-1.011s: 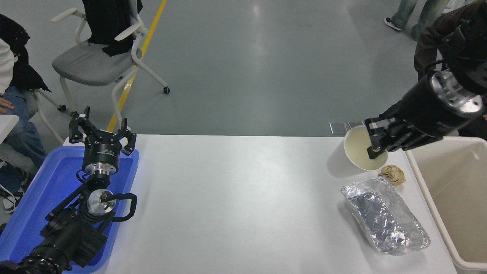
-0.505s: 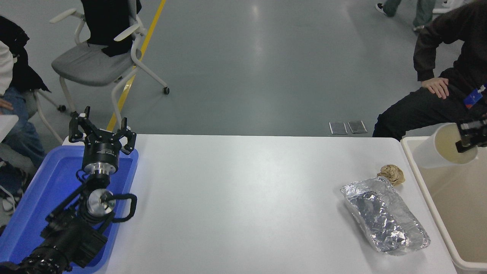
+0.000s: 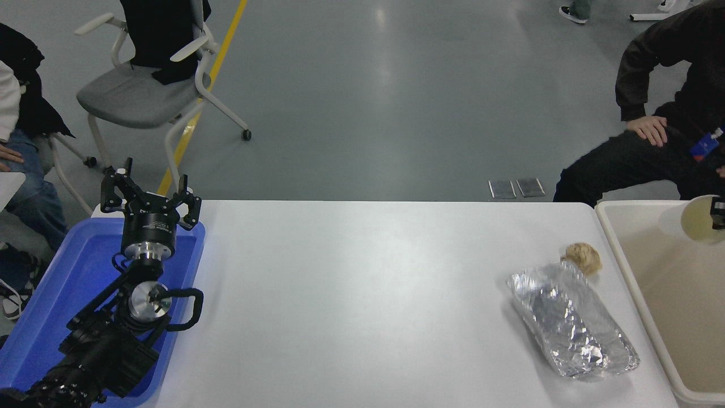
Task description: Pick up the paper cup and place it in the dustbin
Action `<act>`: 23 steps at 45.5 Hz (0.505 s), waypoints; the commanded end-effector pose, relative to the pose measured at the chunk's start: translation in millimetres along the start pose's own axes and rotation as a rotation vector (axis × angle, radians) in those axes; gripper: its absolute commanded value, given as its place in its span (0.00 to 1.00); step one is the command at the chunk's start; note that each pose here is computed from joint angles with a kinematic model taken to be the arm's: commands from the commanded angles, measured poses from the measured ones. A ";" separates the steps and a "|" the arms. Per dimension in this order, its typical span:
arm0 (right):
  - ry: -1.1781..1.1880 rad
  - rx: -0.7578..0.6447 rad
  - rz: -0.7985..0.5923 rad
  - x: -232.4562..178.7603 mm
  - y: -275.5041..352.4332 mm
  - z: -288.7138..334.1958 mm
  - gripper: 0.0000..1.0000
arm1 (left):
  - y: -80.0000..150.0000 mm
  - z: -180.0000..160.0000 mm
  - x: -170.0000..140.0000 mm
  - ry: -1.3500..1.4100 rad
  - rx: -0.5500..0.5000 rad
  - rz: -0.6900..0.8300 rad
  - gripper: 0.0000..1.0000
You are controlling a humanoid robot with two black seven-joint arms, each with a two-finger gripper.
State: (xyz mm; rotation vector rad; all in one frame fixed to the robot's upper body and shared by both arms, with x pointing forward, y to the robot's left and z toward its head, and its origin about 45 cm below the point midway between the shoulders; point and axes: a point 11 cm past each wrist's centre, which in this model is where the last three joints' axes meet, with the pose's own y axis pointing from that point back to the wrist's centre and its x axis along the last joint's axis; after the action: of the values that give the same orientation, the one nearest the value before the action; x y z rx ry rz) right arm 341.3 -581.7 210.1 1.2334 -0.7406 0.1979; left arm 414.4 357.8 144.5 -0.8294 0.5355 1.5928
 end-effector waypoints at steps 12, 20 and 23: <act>-0.152 -0.138 0.153 -92.8 -60.2 25.1 0.00 | -0.5 0.2 -0.6 0.000 -0.001 -0.002 0.99; -0.172 -0.133 0.146 -101.9 -63.4 21.1 0.00 | -0.5 0.2 -0.6 0.000 -0.001 -0.002 0.99; -0.175 -0.129 0.139 -106.8 -65.2 18.2 0.00 | -0.5 0.2 -0.6 0.000 -0.001 -0.002 0.99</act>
State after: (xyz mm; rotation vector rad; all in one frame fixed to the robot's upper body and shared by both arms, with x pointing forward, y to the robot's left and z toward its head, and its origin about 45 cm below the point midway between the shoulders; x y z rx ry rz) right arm 298.9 -600.1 118.0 1.0949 -0.9408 0.1762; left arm 414.8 357.7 145.0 -0.8298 0.5345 1.5918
